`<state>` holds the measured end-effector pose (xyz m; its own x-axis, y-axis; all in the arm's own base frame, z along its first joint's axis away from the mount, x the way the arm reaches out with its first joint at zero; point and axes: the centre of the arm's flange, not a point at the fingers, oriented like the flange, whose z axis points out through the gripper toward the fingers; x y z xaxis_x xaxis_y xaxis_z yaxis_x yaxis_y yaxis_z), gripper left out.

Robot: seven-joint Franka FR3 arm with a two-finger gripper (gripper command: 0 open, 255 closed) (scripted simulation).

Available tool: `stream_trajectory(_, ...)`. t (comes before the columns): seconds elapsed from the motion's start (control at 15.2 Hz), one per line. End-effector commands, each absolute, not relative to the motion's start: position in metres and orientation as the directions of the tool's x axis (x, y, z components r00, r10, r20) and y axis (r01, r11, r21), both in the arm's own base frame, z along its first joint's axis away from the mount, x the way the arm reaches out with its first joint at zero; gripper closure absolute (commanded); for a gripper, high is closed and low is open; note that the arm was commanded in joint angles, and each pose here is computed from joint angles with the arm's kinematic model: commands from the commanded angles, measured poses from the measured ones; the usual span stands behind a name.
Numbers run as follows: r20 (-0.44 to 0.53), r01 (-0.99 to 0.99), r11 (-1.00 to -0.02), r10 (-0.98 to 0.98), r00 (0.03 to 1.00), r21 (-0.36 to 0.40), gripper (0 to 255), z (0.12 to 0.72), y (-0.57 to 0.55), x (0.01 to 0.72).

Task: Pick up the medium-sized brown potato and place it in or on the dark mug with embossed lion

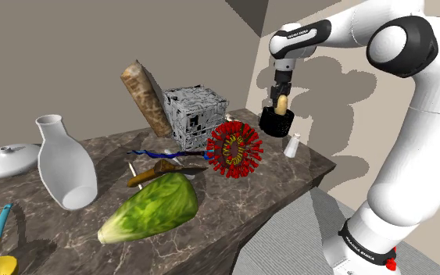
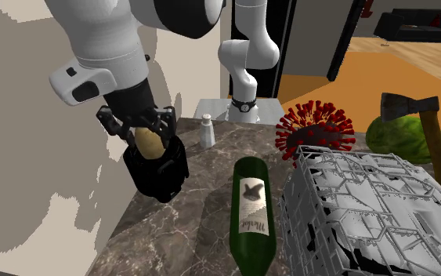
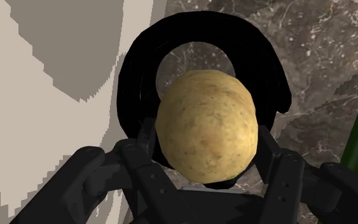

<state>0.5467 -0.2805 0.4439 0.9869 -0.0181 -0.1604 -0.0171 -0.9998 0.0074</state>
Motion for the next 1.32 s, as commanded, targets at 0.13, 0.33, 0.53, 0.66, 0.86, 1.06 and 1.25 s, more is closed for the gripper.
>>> stream_trajectory(0.13,-0.161,-0.017,-1.0,-0.018,0.987,0.008,255,0.443,-0.281,0.547)
stream_trajectory(0.33,-0.161,-0.017,-1.0,-0.018,0.987,0.008,0,0.443,-0.281,0.547)
stream_trajectory(0.53,-0.161,-0.017,-1.0,-0.018,0.987,0.008,0,0.443,-0.281,0.547)
stream_trajectory(0.66,-0.161,-0.017,-1.0,-0.018,0.987,0.008,0,0.456,-0.281,0.549)
stream_trajectory(0.86,-0.161,-0.017,-1.0,-0.018,0.987,0.008,0,0.492,-0.28,0.555)
stream_trajectory(1.06,-0.161,-0.017,-1.0,-0.018,0.987,0.008,0,0.492,-0.28,0.555)
stream_trajectory(1.25,-0.161,-0.017,-1.0,-0.018,0.987,0.008,0,0.492,-0.28,0.555)
